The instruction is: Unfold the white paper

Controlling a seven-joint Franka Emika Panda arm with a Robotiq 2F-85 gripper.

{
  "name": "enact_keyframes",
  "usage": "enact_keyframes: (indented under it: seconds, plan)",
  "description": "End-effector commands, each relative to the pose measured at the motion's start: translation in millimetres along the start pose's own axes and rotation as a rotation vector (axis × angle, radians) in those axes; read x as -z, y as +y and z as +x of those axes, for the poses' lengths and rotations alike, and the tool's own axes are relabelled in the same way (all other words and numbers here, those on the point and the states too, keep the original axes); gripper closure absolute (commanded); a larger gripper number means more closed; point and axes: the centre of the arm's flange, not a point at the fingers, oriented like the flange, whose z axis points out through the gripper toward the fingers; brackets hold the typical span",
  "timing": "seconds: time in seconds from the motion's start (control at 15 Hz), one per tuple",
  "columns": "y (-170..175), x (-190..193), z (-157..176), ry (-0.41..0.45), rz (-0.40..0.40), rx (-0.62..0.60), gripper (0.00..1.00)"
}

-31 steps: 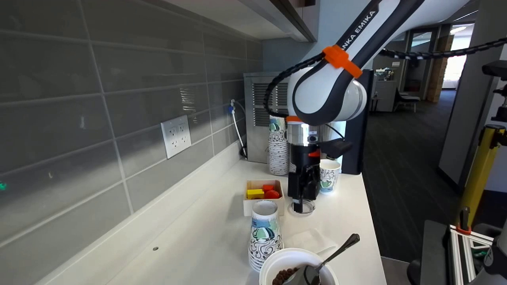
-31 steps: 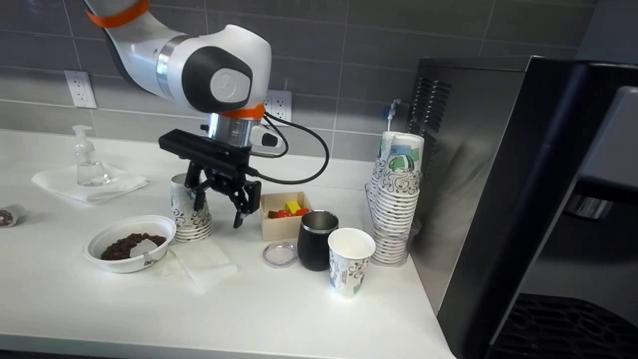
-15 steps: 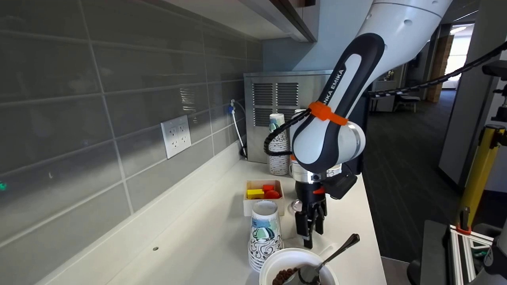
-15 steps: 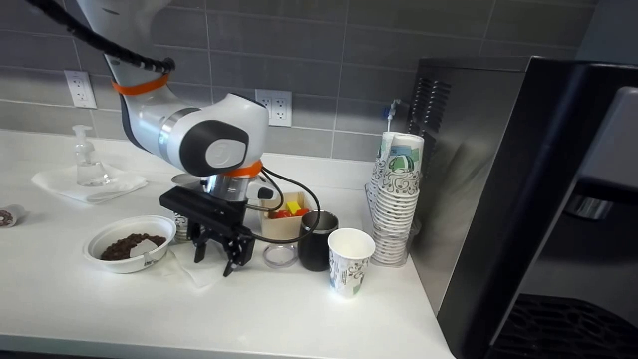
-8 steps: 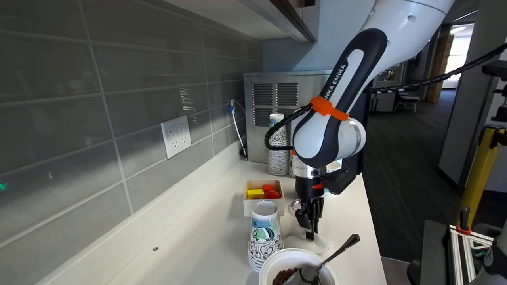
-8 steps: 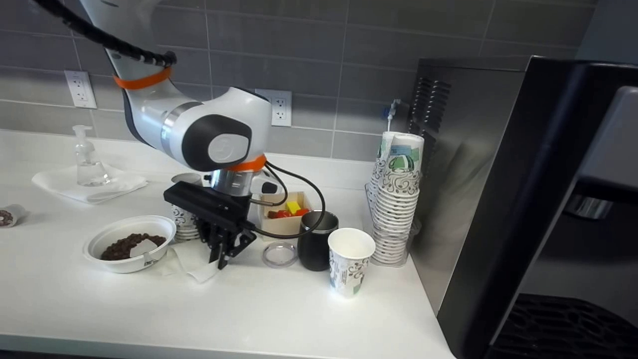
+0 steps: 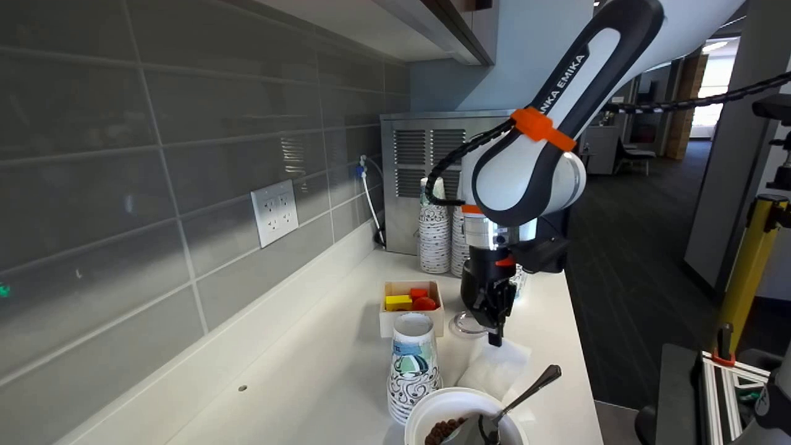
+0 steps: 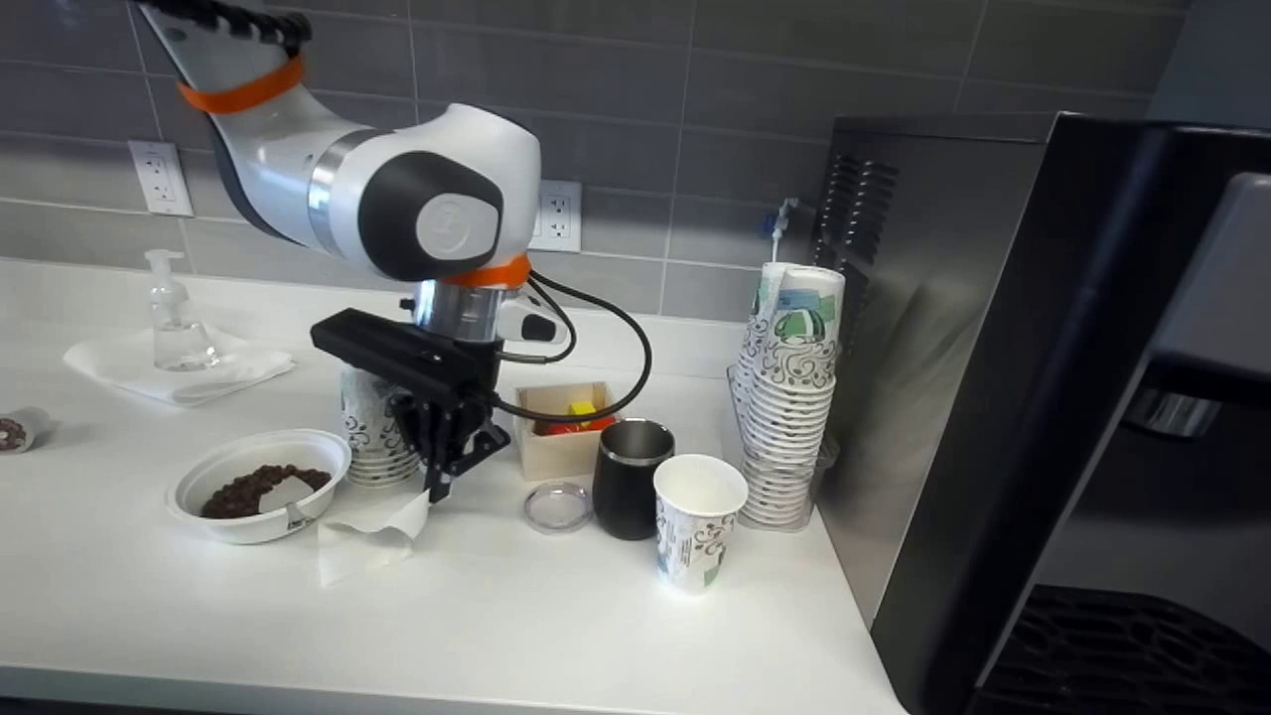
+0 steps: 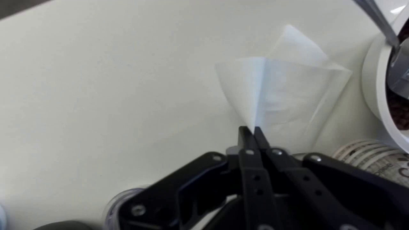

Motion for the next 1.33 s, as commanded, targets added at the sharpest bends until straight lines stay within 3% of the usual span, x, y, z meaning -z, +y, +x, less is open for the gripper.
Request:
enact_keyframes:
  seconds: [0.0,0.27,0.73,1.27]
  plan:
    - [6.6,36.6,-18.2,-0.049,-0.067,-0.08,1.0]
    - [10.3,52.5,-16.4,-0.107,-0.122,-0.159,1.0]
    - [8.2,75.9,10.8,-0.22,-0.186,-0.402,1.0]
    - [7.2,57.9,41.8,-0.282,-0.263,-0.598,1.0]
